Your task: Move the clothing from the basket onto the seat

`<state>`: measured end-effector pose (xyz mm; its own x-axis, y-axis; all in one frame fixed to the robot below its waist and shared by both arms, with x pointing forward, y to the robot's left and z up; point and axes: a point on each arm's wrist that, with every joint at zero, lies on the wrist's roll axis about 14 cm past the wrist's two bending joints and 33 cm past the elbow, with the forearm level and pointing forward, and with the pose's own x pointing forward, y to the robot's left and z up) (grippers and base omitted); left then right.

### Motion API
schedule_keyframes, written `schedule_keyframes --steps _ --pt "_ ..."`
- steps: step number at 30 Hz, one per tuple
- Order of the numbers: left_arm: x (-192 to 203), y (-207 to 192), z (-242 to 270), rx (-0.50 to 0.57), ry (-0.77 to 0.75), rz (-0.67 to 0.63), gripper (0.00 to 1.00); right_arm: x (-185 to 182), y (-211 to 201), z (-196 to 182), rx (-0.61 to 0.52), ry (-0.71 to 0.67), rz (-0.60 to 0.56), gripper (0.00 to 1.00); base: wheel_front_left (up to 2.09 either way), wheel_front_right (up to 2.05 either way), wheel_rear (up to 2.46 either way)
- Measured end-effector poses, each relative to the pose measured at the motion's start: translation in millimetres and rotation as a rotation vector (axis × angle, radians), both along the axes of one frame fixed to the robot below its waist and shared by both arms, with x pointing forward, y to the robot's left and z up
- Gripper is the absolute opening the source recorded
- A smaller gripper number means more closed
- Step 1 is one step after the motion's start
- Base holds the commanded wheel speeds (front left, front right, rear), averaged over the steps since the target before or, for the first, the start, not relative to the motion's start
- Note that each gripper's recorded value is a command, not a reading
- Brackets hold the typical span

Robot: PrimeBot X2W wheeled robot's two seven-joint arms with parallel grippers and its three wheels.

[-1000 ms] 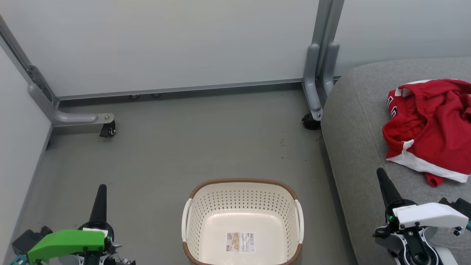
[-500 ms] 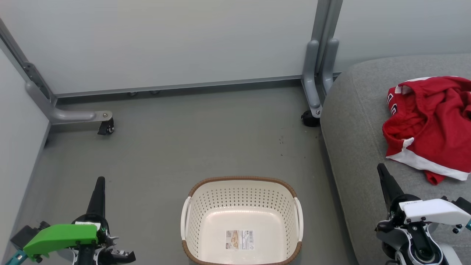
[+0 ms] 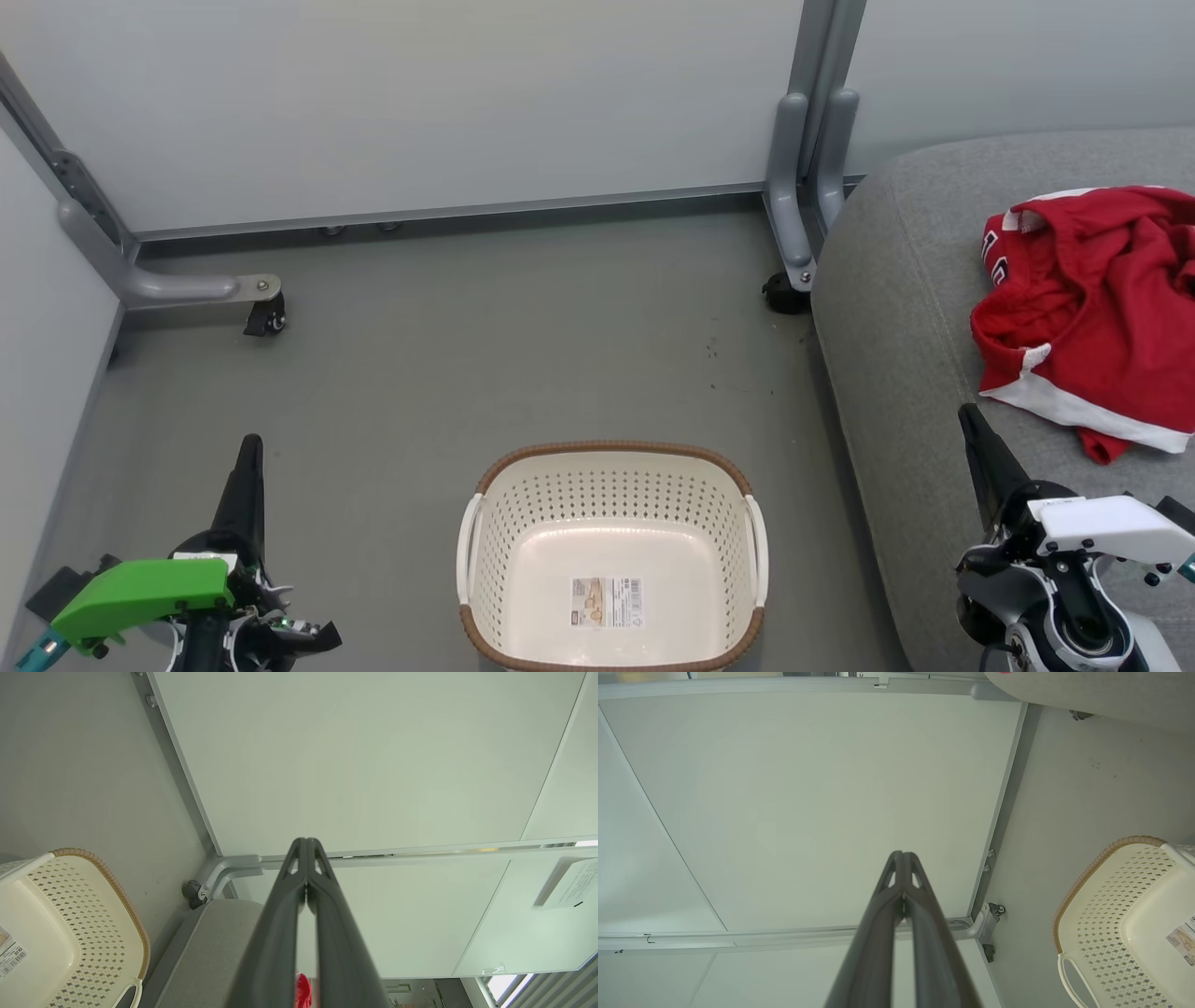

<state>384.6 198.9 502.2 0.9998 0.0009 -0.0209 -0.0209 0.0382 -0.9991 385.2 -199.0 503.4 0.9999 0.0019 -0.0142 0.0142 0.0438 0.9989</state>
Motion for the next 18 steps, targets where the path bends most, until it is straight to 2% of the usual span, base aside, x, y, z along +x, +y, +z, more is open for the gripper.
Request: schedule_keyframes --steps 7,18 --pt "2.9 0.6 1.6 -0.043 -0.009 0.0 0.0 3.2 -0.9 2.4 0.043 -0.009 0.0 0.0 0.0 0.0 0.0" --pt "3.1 0.7 1.8 -0.043 -0.01 0.0 0.0 3.2 -1.2 2.4 0.045 -0.009 -0.002 0.0 0.0 0.0 0.0"
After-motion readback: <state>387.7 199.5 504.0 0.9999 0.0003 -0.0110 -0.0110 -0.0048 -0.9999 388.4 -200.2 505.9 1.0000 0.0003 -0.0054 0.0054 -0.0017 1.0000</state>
